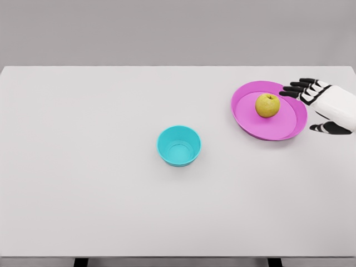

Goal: Put the apple from the pink plate into the blue bowl with your right arm

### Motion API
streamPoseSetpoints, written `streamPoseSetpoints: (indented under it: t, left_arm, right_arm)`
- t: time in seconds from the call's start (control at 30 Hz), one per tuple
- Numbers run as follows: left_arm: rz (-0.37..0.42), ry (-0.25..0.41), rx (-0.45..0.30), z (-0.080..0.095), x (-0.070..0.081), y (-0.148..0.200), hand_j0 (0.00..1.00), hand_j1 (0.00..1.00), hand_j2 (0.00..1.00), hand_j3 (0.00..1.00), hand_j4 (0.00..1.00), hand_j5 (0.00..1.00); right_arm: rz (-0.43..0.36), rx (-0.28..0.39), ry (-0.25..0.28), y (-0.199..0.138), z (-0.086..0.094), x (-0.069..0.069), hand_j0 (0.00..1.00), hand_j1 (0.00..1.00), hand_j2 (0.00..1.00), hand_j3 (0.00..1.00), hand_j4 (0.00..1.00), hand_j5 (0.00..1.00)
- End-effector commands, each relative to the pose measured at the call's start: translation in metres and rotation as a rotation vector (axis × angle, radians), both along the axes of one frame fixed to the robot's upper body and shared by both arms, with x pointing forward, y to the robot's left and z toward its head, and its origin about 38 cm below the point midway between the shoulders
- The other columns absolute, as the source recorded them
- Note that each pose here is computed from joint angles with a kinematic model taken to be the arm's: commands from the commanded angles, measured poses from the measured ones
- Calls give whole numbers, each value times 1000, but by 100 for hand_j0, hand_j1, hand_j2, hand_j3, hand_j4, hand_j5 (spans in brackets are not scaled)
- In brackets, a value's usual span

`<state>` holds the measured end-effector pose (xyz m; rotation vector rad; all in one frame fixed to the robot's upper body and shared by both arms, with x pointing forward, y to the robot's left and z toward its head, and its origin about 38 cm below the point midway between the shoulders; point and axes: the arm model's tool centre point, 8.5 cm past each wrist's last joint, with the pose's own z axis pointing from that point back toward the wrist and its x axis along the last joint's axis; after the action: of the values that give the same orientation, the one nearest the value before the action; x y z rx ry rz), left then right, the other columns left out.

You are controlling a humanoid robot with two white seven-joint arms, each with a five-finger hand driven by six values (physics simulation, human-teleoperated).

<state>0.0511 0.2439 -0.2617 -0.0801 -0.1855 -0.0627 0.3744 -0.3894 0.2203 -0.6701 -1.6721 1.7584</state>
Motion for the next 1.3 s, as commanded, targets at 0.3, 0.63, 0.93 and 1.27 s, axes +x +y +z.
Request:
streamPoseSetpoints:
  t: [0.3, 0.63, 0.93, 1.27]
  left_arm:
    - [1, 0, 0, 0, 0, 0, 100, 100, 100, 100, 100, 100]
    - [0, 0, 0, 0, 0, 0, 100, 100, 100, 100, 100, 100]
    - [1, 0, 0, 0, 0, 0, 100, 100, 100, 100, 100, 100]
    - [0, 0, 0, 0, 0, 0, 100, 100, 100, 100, 100, 100]
  right_arm:
    - [-87, -45, 91, -25, -15, 12, 100, 100, 100, 100, 100, 100]
    - [-86, -260, 332, -10, -6, 76, 100, 100, 100, 100, 100, 100]
    - [-47, -287, 424, 27, -34, 112, 100, 100, 100, 100, 100, 100]
    - [-69, -277, 459, 41, -39, 138, 100, 100, 100, 100, 100, 100]
